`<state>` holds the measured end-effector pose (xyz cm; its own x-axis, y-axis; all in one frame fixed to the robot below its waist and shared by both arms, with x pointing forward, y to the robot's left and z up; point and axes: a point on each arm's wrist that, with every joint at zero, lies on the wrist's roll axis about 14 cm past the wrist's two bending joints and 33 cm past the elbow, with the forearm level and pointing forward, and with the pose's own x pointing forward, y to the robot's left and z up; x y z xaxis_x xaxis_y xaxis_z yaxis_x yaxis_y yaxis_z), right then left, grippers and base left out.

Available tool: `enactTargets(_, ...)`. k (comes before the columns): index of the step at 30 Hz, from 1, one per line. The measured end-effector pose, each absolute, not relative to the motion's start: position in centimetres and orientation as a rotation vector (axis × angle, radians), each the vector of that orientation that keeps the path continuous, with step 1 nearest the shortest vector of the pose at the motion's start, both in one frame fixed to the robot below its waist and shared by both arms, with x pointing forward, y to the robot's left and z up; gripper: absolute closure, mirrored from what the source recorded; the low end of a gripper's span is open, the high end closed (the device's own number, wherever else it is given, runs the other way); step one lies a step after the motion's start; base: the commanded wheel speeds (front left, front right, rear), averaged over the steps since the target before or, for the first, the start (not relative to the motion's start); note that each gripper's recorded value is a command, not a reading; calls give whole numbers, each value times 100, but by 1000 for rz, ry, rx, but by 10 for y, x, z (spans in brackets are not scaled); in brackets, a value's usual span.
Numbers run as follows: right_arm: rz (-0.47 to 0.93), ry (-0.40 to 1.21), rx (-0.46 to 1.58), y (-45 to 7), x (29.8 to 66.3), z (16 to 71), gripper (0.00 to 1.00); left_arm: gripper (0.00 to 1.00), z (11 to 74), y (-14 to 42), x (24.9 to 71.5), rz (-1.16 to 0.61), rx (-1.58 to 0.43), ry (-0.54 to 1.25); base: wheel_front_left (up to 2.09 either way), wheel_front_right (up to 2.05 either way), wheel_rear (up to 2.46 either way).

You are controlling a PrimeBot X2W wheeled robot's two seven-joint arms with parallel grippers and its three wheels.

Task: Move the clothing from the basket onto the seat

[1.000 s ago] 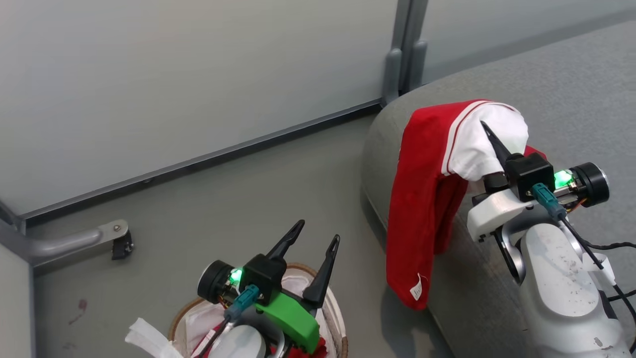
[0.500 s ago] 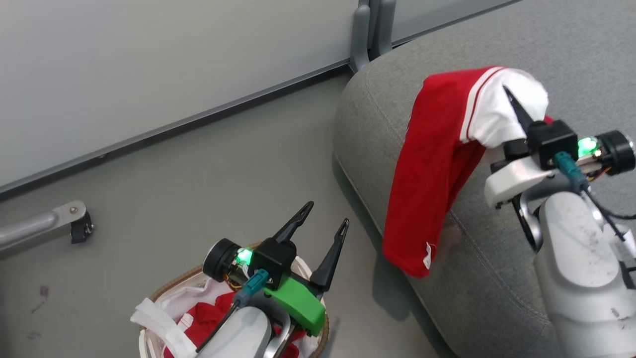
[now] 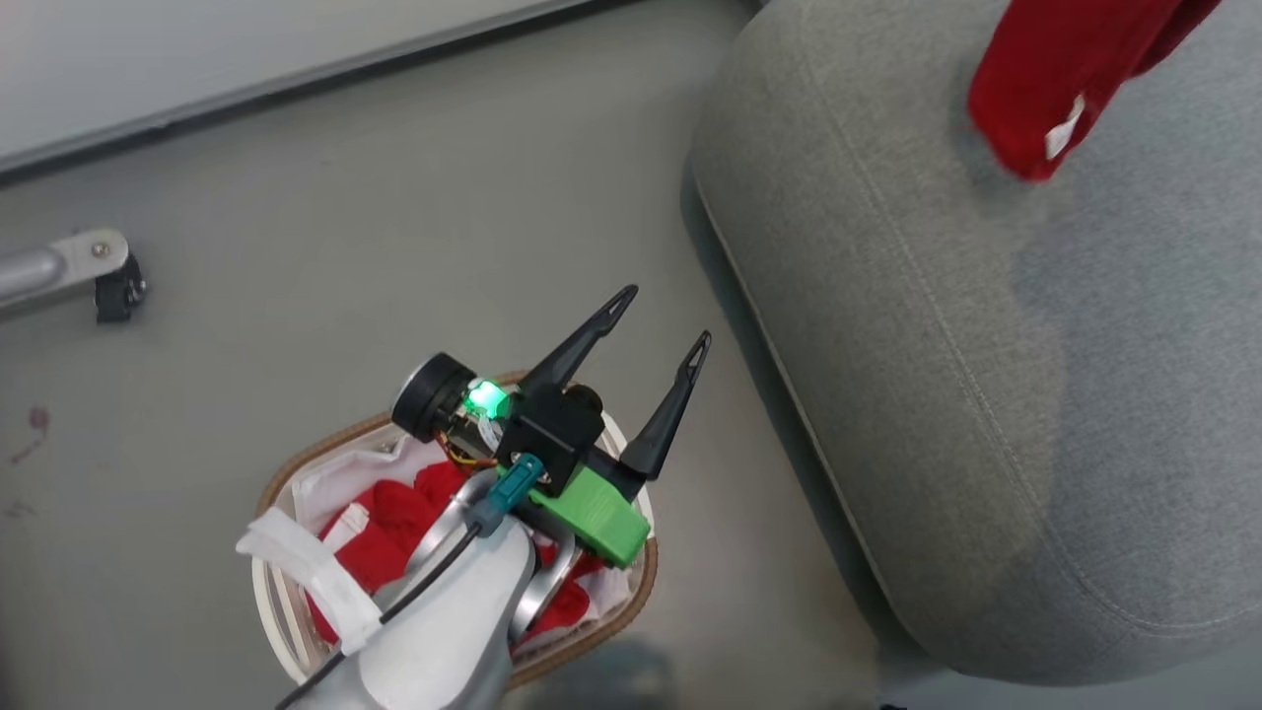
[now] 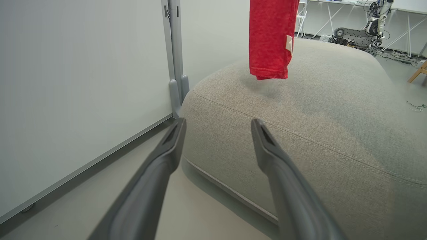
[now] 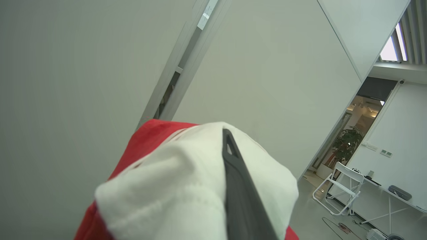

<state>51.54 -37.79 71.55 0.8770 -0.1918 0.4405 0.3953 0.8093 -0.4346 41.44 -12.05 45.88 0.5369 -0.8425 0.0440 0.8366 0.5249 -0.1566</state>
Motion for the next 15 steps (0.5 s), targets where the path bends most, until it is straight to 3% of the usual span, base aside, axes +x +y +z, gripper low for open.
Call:
enactTargets(5, -354, -348, -545, -393, 553, 698, 100, 0, 439, -114, 436, -984, -183, 55, 0, 0, 0)
enactTargets(15, -343, -13, -485, -402, 597, 531, 100, 0, 378, -93, 460, -910, -222, 159, 0, 0, 0)
